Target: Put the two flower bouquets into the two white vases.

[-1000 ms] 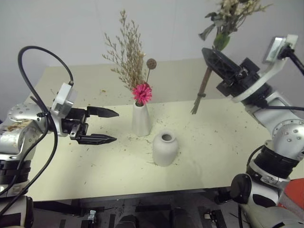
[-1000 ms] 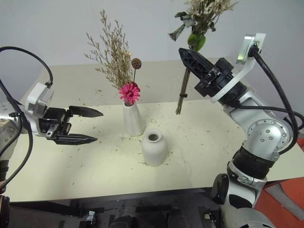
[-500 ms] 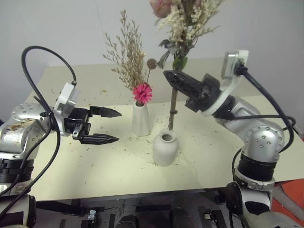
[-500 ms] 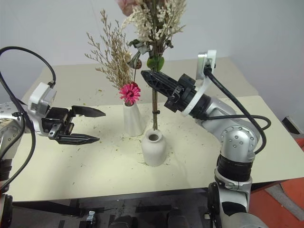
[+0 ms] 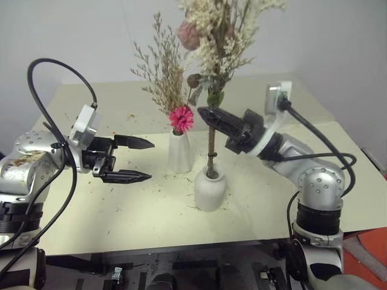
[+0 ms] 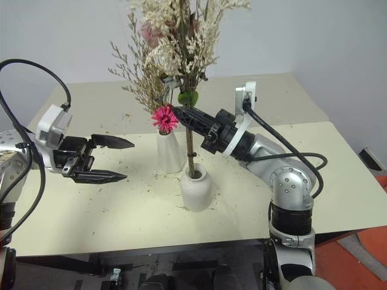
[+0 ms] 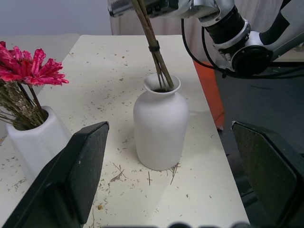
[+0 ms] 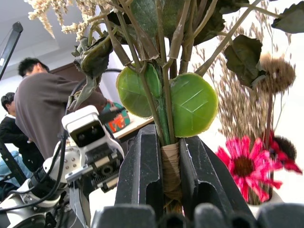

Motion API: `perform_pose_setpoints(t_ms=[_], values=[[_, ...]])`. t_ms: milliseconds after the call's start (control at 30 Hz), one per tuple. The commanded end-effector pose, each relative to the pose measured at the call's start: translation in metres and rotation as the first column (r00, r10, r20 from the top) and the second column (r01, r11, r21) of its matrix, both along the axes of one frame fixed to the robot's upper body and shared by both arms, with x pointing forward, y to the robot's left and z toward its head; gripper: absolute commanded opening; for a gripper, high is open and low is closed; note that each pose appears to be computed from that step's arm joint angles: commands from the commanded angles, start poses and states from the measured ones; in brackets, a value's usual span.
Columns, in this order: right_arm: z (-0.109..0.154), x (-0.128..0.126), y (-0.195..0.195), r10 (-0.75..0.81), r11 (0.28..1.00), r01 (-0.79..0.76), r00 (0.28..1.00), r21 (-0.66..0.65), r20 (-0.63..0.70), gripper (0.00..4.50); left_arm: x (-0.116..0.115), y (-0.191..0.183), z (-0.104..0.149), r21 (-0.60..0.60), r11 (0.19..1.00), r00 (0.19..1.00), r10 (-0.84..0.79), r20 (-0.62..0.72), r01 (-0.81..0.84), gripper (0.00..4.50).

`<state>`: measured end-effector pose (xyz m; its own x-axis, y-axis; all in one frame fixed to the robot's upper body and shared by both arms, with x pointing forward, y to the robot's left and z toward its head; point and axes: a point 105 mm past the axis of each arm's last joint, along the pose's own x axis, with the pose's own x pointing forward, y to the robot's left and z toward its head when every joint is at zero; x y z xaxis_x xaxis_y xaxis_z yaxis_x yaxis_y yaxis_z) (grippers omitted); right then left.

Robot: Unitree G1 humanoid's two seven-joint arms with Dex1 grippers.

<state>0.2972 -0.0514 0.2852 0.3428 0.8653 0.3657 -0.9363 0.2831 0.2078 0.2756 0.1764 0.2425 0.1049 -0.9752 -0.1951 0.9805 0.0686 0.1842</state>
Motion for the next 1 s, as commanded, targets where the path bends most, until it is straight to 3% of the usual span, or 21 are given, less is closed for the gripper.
perform_pose_setpoints(t_ms=[33, 933, 1000], values=[[0.005, -0.002, -0.002, 0.006, 1.000, -0.007, 0.999, 0.020, 0.041, 0.23, -0.002, 0.002, 0.008, 0.003, 1.000, 0.999, 0.008, 0.031, -0.008, 4.50], [-0.043, 0.006, -0.001, -0.007, 0.999, 0.006, 1.000, -0.050, -0.026, 0.23, -0.002, 0.005, 0.007, 0.015, 1.000, 0.999, 0.019, 0.027, -0.019, 4.50], [-0.044, 0.005, -0.001, -0.005, 0.999, 0.004, 1.000, -0.049, -0.026, 0.95, -0.003, 0.005, 0.007, 0.015, 1.000, 1.000, 0.017, 0.025, -0.018, 4.50]])
